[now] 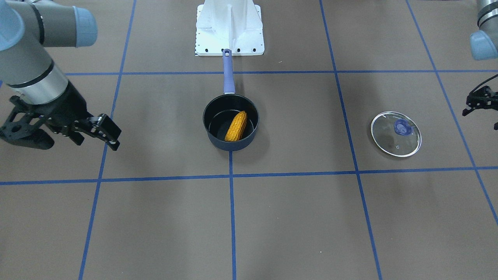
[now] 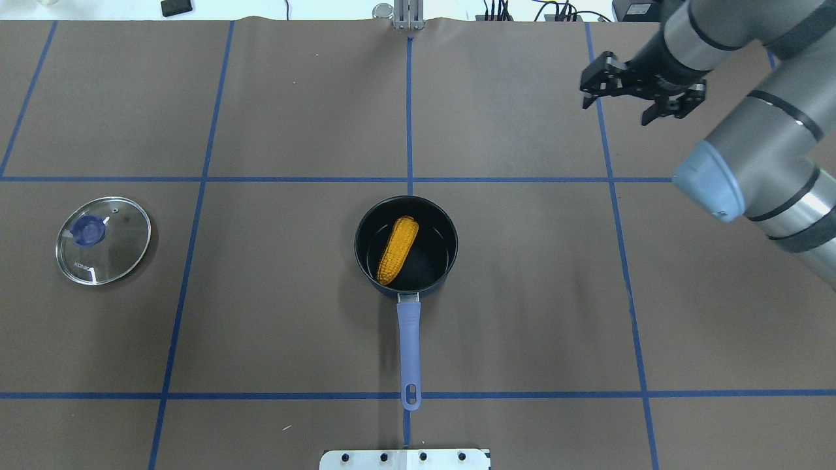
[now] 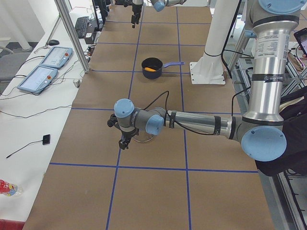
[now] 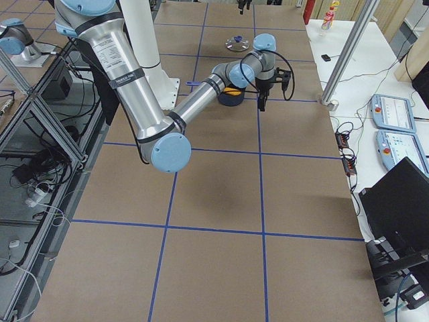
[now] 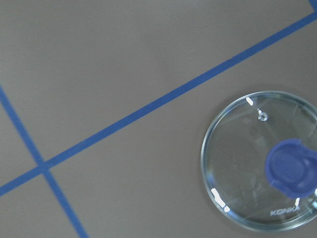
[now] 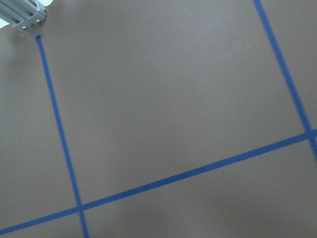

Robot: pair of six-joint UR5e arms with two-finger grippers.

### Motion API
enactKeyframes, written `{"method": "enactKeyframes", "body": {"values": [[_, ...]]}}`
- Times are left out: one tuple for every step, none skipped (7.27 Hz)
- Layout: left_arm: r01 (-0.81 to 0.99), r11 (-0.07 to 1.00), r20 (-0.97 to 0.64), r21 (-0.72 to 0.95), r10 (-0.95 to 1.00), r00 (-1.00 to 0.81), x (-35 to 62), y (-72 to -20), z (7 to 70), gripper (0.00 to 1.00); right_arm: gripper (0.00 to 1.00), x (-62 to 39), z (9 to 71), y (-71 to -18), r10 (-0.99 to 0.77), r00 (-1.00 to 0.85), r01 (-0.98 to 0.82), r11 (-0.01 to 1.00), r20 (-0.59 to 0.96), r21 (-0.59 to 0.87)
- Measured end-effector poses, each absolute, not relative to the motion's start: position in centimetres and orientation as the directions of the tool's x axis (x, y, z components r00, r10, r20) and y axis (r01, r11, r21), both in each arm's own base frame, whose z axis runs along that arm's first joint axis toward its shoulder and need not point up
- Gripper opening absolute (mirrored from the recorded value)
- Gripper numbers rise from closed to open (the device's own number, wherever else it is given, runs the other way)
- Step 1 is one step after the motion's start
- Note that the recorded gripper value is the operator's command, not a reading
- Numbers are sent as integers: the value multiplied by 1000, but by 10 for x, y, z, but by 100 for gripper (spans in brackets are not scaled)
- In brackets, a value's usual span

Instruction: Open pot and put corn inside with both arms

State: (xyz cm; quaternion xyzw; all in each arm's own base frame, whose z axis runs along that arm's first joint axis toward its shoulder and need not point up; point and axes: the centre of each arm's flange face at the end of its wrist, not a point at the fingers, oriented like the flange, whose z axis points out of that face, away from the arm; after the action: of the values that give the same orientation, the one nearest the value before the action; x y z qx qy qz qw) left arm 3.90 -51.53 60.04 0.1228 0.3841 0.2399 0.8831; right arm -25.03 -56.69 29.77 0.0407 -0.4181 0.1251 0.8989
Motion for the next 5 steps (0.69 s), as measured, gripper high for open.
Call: {"method": "enactKeyframes", "body": {"values": [[-337,848,-609,408,528,592,19,-515,604,98,100,-215,336,-569,123,660,-206,978,741,21],[-339,845,-602,413,533,594,6,-514,607,98,100,-176,371,-571,66,687,-161,985,724,62],[-335,847,-600,412,529,600,-4,-514,610,98,100,-133,404,-569,22,707,-127,987,707,97],[-328,852,-601,409,522,605,-11,-513,614,98,100,-91,434,-562,-9,717,-102,988,697,118],[-321,857,-604,404,513,610,-17,-512,618,98,100,-55,459,-552,-24,718,-89,988,695,127]]}}
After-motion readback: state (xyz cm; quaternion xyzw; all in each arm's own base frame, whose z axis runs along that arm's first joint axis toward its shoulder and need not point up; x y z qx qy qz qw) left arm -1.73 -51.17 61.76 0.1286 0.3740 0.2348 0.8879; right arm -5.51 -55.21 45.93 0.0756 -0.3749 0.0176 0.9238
